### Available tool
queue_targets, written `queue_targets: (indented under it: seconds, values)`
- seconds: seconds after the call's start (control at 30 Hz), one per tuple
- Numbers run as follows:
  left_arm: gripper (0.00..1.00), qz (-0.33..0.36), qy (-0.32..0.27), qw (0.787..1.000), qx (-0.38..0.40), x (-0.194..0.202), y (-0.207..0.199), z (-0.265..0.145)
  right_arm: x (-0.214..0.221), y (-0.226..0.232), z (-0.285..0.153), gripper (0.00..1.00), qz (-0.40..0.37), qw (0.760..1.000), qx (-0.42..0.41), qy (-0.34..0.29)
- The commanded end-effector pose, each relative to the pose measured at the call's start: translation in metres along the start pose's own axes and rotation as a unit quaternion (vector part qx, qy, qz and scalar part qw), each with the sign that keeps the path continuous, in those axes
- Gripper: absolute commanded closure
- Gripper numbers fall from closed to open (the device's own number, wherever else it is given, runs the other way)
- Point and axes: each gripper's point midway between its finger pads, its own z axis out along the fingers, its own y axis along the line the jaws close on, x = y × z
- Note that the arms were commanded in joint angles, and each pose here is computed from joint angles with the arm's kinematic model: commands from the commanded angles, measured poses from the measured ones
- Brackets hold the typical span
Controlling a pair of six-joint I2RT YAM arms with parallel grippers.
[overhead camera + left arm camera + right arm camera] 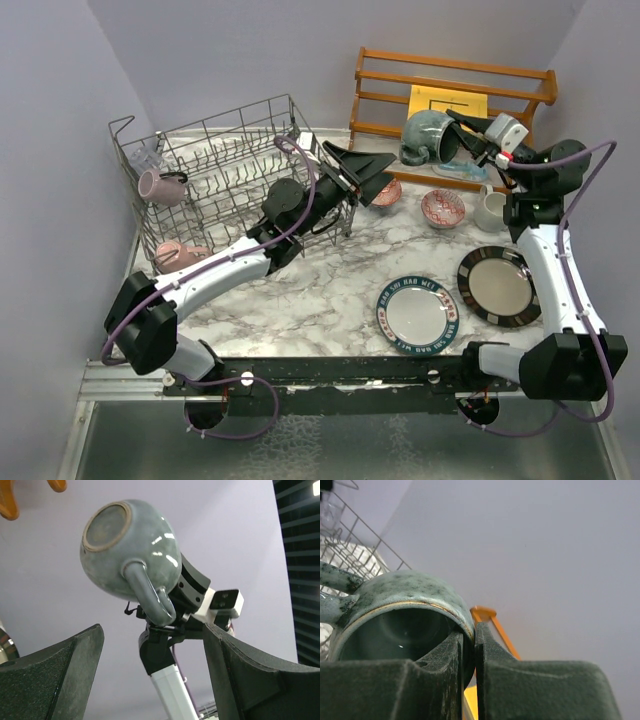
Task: Load the mixed dishes into the dish rack
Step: Pick up the cup at the center of the board.
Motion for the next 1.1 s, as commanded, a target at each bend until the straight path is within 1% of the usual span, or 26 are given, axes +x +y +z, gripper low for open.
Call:
queue_targets:
  seconds: [0.0, 0.23, 0.37, 0.57, 0.7, 1.07]
  values:
    - [0.17, -0.032, -0.012, 0.998, 0.045, -0.002, -0.027, 0.008, -0.076, -0.008, -0.004, 0.99, -0.099, 0.989, 0.008, -0.107]
    - [0.19, -0.056, 0.020, 0.997, 0.051, 0.017, -0.026, 0.019, -0.080, 0.006, -0.007, 0.99, -0.121, 0.984, -0.018, -0.129]
    - [0.23, -0.061, 0.028, 0.996, 0.055, 0.023, -0.028, 0.021, -0.078, 0.009, -0.007, 0.99, -0.123, 0.984, -0.020, -0.130]
    - [0.31, -0.063, 0.038, 0.996, 0.053, 0.031, -0.031, 0.024, -0.073, 0.016, -0.007, 0.99, -0.125, 0.983, -0.035, -0.130]
    - [0.32, -0.071, 0.049, 0.995, 0.052, 0.038, -0.029, 0.026, -0.072, 0.018, -0.008, 0.99, -0.127, 0.982, -0.039, -0.130]
    - [0.49, -0.075, 0.066, 0.994, 0.047, 0.047, -0.024, 0.033, -0.070, 0.031, -0.010, 0.99, -0.131, 0.980, -0.066, -0.134]
